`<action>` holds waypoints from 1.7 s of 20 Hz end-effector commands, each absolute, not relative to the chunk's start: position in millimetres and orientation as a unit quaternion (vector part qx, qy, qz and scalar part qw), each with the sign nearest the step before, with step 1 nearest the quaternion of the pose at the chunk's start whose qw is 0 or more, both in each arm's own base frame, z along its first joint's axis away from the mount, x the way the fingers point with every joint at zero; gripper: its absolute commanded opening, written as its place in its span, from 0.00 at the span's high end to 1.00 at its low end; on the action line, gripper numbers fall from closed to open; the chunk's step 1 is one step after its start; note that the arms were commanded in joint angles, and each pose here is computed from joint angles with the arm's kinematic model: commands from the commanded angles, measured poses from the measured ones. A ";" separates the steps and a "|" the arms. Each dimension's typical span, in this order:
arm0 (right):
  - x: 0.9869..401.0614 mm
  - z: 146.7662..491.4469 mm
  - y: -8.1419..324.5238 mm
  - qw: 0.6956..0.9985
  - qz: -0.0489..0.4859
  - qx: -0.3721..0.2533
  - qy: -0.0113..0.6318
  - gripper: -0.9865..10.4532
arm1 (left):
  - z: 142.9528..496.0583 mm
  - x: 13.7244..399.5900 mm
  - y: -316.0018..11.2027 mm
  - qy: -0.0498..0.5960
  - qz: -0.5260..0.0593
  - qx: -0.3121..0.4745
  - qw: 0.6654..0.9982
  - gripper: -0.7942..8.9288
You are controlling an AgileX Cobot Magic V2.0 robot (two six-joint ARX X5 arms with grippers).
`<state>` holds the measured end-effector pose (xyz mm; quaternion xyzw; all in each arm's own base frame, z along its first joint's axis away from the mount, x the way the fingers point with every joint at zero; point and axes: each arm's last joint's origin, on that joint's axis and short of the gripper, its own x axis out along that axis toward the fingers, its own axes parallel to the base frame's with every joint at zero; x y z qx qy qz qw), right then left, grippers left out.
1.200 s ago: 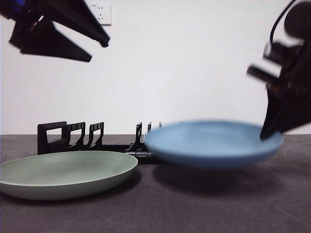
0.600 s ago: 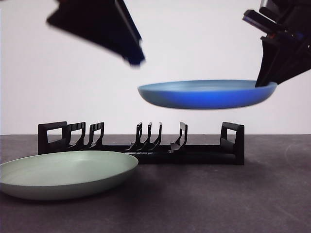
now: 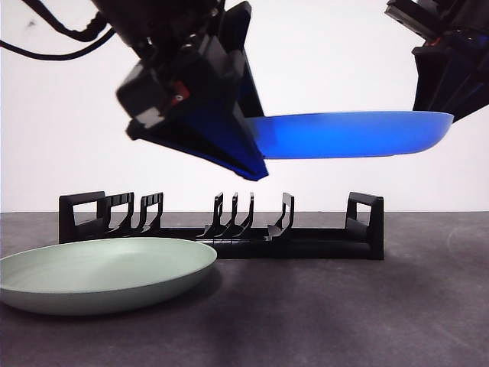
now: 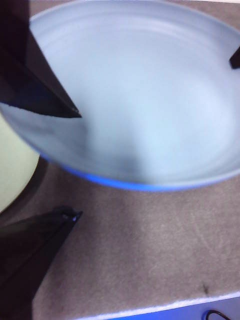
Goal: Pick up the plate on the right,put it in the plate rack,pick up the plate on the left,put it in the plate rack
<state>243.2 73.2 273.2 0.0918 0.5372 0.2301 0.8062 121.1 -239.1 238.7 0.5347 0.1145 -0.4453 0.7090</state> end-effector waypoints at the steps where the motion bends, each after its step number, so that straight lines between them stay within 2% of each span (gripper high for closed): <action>1: 244.1 274.1 74.3 0.806 0.238 0.088 0.535 0.92 | 234.8 121.7 -241.7 0.111 -0.449 0.539 0.704 0.81; 2: 243.9 274.1 74.3 0.806 0.239 0.086 0.535 0.92 | 234.6 121.7 -241.9 0.111 -0.449 0.540 0.703 0.90; 3: 243.9 274.0 74.3 0.805 0.239 0.086 0.535 0.92 | 234.4 121.6 -242.0 0.111 -0.452 0.539 0.702 0.93; 10: 243.6 275.2 74.1 0.808 0.244 0.078 0.530 0.90 | 234.1 122.8 -241.5 0.113 -0.459 0.534 0.701 0.93; 11: 244.5 276.0 74.3 0.811 0.245 0.078 0.525 0.87 | 234.2 122.9 -241.6 0.112 -0.459 0.533 0.702 0.93; 13: 245.4 282.8 73.7 0.821 0.247 0.077 0.509 0.70 | 234.5 122.8 -241.9 0.113 -0.459 0.528 0.705 0.93; 15: 244.7 294.7 73.5 0.840 0.255 0.076 0.474 0.67 | 235.8 123.3 -242.8 0.114 -0.453 0.515 0.719 0.93; 17: 241.5 311.5 72.6 0.868 0.264 0.074 0.414 0.67 | 239.6 124.6 -244.9 0.119 -0.444 0.469 0.754 0.93; 20: 231.5 344.0 70.0 0.908 0.277 0.086 0.301 0.67 | 251.4 133.0 -242.6 0.131 -0.416 0.359 0.825 0.93; 22: 222.4 362.7 67.6 0.925 0.284 0.089 0.236 0.67 | 261.1 142.9 -233.7 0.140 -0.387 0.288 0.865 0.93; 24: 214.7 373.0 64.3 0.939 0.266 0.083 0.201 0.67 | 271.4 152.8 -219.7 0.146 -0.358 0.235 0.892 0.93; 27: 211.8 375.8 61.3 0.951 0.231 0.076 0.191 0.67 | 290.4 165.8 -192.6 0.138 -0.350 0.166 0.911 0.93; 34: 211.8 375.3 61.6 0.950 0.232 0.077 0.194 0.67 | 304.7 206.7 -136.8 0.153 -0.379 -0.004 0.913 0.93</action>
